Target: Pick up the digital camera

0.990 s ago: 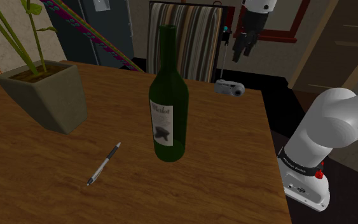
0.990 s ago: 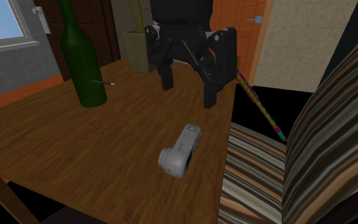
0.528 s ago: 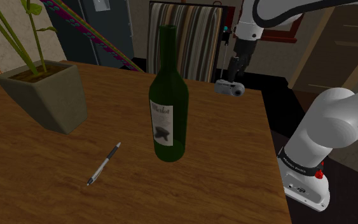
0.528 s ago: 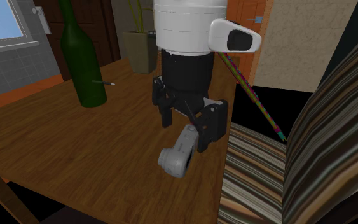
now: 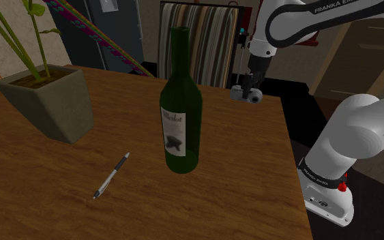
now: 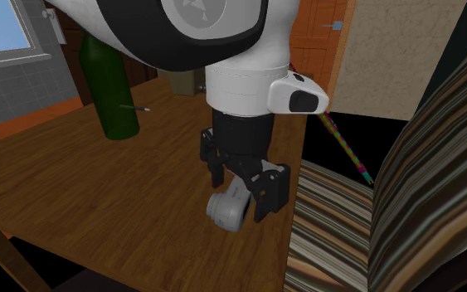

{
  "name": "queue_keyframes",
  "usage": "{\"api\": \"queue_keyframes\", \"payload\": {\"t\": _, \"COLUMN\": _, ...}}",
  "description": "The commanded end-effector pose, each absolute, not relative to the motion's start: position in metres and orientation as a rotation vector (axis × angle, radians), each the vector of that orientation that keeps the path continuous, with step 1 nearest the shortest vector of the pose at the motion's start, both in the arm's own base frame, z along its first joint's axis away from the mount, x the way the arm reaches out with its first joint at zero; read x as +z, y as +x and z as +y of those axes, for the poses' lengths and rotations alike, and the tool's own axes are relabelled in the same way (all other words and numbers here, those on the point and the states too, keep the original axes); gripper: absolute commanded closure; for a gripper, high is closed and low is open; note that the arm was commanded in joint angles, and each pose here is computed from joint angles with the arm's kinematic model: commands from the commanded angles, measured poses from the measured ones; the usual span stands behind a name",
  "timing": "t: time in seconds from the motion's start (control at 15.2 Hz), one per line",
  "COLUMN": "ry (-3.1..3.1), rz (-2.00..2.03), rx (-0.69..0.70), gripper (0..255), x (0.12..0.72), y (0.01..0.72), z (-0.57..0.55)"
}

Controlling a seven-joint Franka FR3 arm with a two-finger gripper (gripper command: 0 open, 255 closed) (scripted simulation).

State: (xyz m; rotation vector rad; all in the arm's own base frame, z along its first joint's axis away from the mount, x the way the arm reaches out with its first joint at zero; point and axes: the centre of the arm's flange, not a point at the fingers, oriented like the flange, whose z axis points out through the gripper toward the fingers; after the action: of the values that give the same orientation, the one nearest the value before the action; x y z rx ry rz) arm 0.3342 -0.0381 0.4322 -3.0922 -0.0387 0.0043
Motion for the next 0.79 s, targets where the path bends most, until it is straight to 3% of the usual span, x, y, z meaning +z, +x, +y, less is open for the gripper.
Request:
{"api": "queue_keyframes", "payload": {"t": 0.0, "ry": -3.092, "rz": -0.039, "rx": 0.003, "gripper": 0, "x": 0.4295, "y": 0.3341, "z": -0.0382}}
{"api": "queue_keyframes", "payload": {"t": 0.07, "ry": -3.092, "rz": -0.039, "rx": 0.003, "gripper": 255, "x": 0.4294, "y": 0.3346, "z": -0.0381}}
{"api": "queue_keyframes", "payload": {"t": 0.73, "ry": -3.092, "rz": -0.039, "rx": 0.003, "gripper": 255, "x": 0.4347, "y": 0.3341, "z": -0.0382}}
